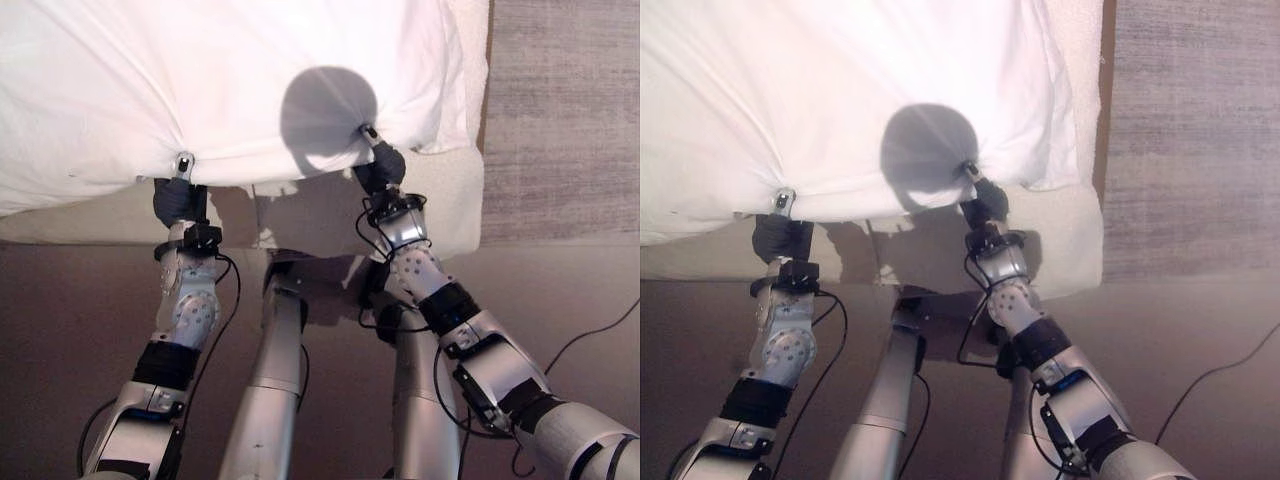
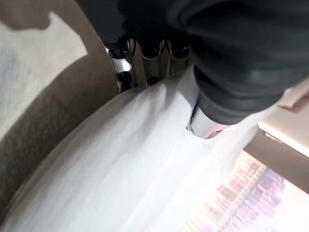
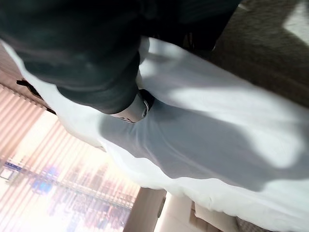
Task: Make the bed
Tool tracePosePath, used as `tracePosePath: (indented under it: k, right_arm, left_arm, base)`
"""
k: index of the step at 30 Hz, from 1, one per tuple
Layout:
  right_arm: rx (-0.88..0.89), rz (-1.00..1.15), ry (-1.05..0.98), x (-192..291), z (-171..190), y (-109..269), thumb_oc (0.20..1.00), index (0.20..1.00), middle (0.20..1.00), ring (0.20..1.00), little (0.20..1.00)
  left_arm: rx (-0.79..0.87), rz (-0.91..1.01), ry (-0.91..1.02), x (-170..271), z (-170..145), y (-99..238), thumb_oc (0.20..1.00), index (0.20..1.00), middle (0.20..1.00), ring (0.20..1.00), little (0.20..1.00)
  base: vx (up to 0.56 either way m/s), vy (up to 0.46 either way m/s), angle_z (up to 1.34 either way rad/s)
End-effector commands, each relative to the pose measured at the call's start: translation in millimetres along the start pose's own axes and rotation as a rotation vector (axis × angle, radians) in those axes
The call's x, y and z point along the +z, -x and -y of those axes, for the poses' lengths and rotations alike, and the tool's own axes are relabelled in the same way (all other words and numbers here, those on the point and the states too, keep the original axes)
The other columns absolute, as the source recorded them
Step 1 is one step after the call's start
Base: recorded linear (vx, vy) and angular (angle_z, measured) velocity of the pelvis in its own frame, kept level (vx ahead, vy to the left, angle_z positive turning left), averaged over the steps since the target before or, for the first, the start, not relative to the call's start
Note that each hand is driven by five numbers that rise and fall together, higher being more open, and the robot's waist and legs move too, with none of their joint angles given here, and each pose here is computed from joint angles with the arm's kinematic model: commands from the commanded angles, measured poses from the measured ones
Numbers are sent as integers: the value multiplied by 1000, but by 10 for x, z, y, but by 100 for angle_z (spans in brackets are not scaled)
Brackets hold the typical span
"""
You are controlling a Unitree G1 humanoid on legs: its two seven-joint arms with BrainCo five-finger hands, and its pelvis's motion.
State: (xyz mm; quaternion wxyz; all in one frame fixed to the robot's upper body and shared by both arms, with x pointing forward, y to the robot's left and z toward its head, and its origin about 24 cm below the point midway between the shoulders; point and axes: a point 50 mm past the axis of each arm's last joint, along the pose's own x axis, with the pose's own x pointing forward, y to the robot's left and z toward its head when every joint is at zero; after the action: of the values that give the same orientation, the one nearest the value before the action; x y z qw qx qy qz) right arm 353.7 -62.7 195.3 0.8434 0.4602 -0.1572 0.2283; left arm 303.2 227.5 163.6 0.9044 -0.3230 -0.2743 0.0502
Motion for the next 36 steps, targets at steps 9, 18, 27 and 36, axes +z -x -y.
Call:
tracePosePath:
  k: [9,18,27,36]
  right_arm:
    - [-251,331,248,1075,738,665,200,200,200,200,200]
    - [-420,376,279,1072,924,1198,200,200,200,200,200]
    - [-399,296,245,761,921,1235,200,200,200,200,200]
    - [-346,276,312,823,837,1021,200,200,200,200,200]
  left_arm:
    - [309,173,-263,644,-866,564,200,200,200,200,200]
    - [222,180,-282,642,-687,563,200,200,200,200,200]
    - [185,162,-386,726,-638,767,200,200,200,200,200]
    - [213,149,-317,648,-613,950,200,200,200,200,200]
  base:
    - [-35,119,6]
    - [-147,456,19]
    - [-98,403,-25]
    - [-163,166,-94]
